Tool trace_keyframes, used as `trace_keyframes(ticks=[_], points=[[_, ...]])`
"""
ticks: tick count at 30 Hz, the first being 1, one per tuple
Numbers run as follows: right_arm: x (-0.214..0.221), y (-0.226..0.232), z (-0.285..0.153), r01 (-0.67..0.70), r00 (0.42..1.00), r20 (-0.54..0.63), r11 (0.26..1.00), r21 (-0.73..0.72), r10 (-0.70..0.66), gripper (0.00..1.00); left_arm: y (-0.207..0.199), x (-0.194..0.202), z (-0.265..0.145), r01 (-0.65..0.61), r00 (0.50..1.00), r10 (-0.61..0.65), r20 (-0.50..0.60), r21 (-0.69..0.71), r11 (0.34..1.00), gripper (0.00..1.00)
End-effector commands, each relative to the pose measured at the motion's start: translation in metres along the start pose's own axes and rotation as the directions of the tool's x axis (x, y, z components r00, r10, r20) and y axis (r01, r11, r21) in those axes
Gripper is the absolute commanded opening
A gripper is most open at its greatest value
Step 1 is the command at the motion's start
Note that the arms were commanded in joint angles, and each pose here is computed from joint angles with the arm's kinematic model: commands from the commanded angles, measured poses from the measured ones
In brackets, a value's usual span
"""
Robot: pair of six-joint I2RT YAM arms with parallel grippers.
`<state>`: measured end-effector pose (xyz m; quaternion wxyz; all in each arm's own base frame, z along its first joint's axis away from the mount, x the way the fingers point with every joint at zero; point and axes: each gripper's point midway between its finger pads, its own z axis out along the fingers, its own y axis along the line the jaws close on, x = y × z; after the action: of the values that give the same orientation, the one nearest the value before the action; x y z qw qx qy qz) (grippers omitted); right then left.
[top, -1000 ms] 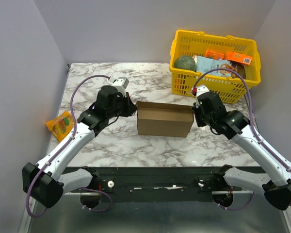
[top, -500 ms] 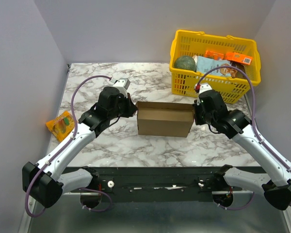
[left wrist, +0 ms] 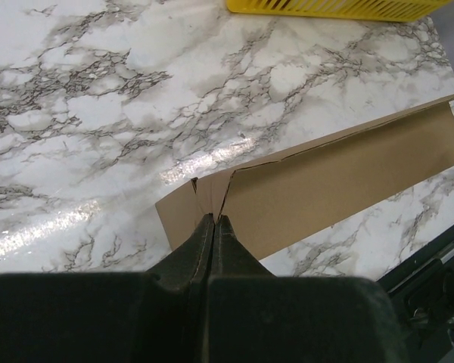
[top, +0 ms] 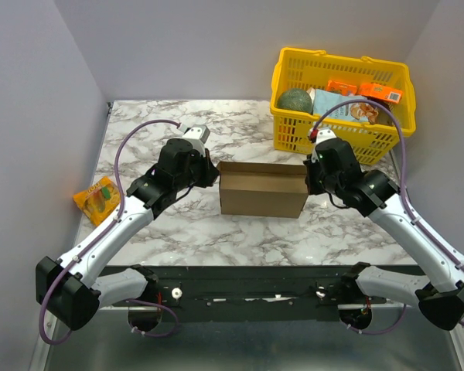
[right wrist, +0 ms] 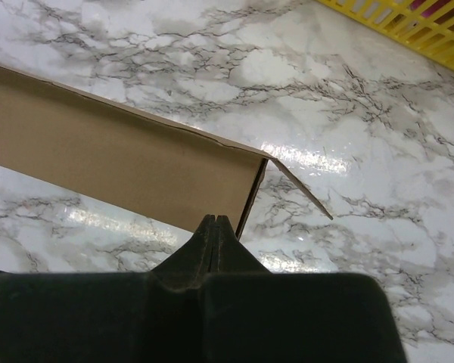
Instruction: Fold the paper box
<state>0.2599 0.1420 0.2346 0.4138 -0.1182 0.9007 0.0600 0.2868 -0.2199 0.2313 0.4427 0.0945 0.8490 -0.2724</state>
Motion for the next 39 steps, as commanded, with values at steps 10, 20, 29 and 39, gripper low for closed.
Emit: trace_keyframes(ticks=[10,20,29,39], points=[[-0.004,-0.05,-0.016,0.07,0.997,0.029,0.971,0.227,-0.078,0.27,0.0,-0.003,-0.003,-0.029,1.0,0.028,-0.011,-0.018,0.999,0.02],[-0.013,-0.054,0.002,0.098,0.992,0.062,0.978,0.187,-0.111,0.73,0.001,-0.005,-0.005,-0.039,0.999,0.039,-0.013,-0.024,0.999,0.02],[-0.008,-0.048,0.02,0.15,0.987,0.04,0.977,0.152,-0.157,0.59,0.0,-0.006,-0.006,-0.044,0.999,0.043,-0.017,-0.024,0.999,0.02],[-0.007,-0.043,0.027,0.153,0.987,0.024,0.981,0.119,-0.156,0.21,-0.004,-0.013,-0.004,-0.039,0.999,0.038,-0.02,-0.018,0.999,0.02]])
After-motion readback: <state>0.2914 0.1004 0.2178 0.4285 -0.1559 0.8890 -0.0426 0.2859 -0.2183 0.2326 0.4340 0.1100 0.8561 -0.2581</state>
